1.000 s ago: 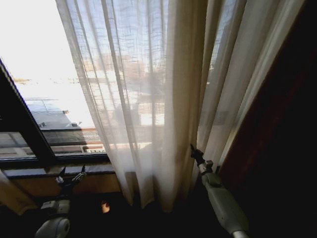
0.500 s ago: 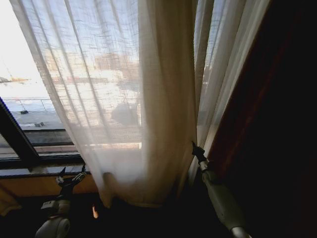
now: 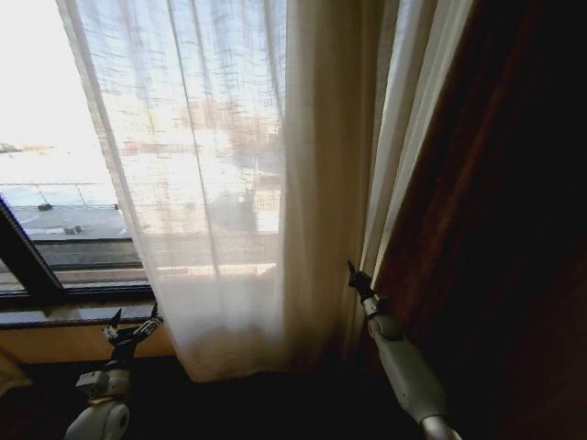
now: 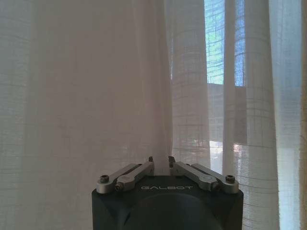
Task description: Open the curtains by pulling them apart, changing their state from closed to fully open.
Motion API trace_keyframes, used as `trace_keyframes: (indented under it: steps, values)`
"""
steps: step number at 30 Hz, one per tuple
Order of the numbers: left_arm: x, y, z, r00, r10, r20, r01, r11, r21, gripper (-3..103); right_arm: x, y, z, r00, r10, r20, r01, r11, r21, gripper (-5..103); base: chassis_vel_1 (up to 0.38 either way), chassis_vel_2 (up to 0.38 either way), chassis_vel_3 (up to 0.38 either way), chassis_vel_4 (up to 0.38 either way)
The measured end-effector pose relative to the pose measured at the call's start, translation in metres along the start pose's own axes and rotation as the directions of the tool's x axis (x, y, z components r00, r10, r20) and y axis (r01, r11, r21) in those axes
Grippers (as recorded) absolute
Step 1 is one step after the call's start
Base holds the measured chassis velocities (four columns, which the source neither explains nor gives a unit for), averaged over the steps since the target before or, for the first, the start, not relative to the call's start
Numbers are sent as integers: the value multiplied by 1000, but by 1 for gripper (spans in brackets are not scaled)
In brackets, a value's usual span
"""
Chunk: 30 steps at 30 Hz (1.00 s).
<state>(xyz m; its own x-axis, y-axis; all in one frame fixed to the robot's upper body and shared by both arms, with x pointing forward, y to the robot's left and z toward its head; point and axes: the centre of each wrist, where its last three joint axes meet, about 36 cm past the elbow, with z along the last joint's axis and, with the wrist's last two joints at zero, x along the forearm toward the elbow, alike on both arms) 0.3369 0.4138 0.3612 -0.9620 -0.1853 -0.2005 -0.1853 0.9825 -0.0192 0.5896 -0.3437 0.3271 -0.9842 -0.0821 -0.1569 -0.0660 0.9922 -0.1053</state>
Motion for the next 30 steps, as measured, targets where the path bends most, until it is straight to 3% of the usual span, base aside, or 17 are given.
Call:
trace_keyframes:
  steps: [7, 9, 14, 18, 23, 30]
  values:
    - [0, 0, 0, 1000, 1, 0, -1, 1000, 0, 100, -16, -35, 7, 978, 194, -79, -188, 979, 74, 0, 0, 0, 0, 0]
    - [0, 0, 0, 1000, 1, 0, -1, 1000, 0, 100, -16, -58, 4, 950, 294, -107, -281, 952, 119, 0, 0, 0, 0, 0]
    - [0, 0, 0, 1000, 0, 0, 0, 1000, 0, 100, -10, -91, -2, 917, 382, -114, -363, 918, 156, 0, 0, 0, 0, 0]
    - [0, 0, 0, 1000, 1, 0, -1, 1000, 0, 100, -4, -104, -6, 905, 411, -114, -392, 907, 156, 0, 0, 0, 0, 0]
    - [0, 0, 0, 1000, 1, -1, -1, 1000, 0, 100, 0, -105, -7, 905, 411, -114, -391, 906, 159, 0, 0, 0, 0, 0]
    - [0, 0, 0, 1000, 1, -1, -1, 1000, 0, 100, 4, -78, -13, 938, 333, -99, -320, 939, 127, 0, 0, 0, 0, 0]
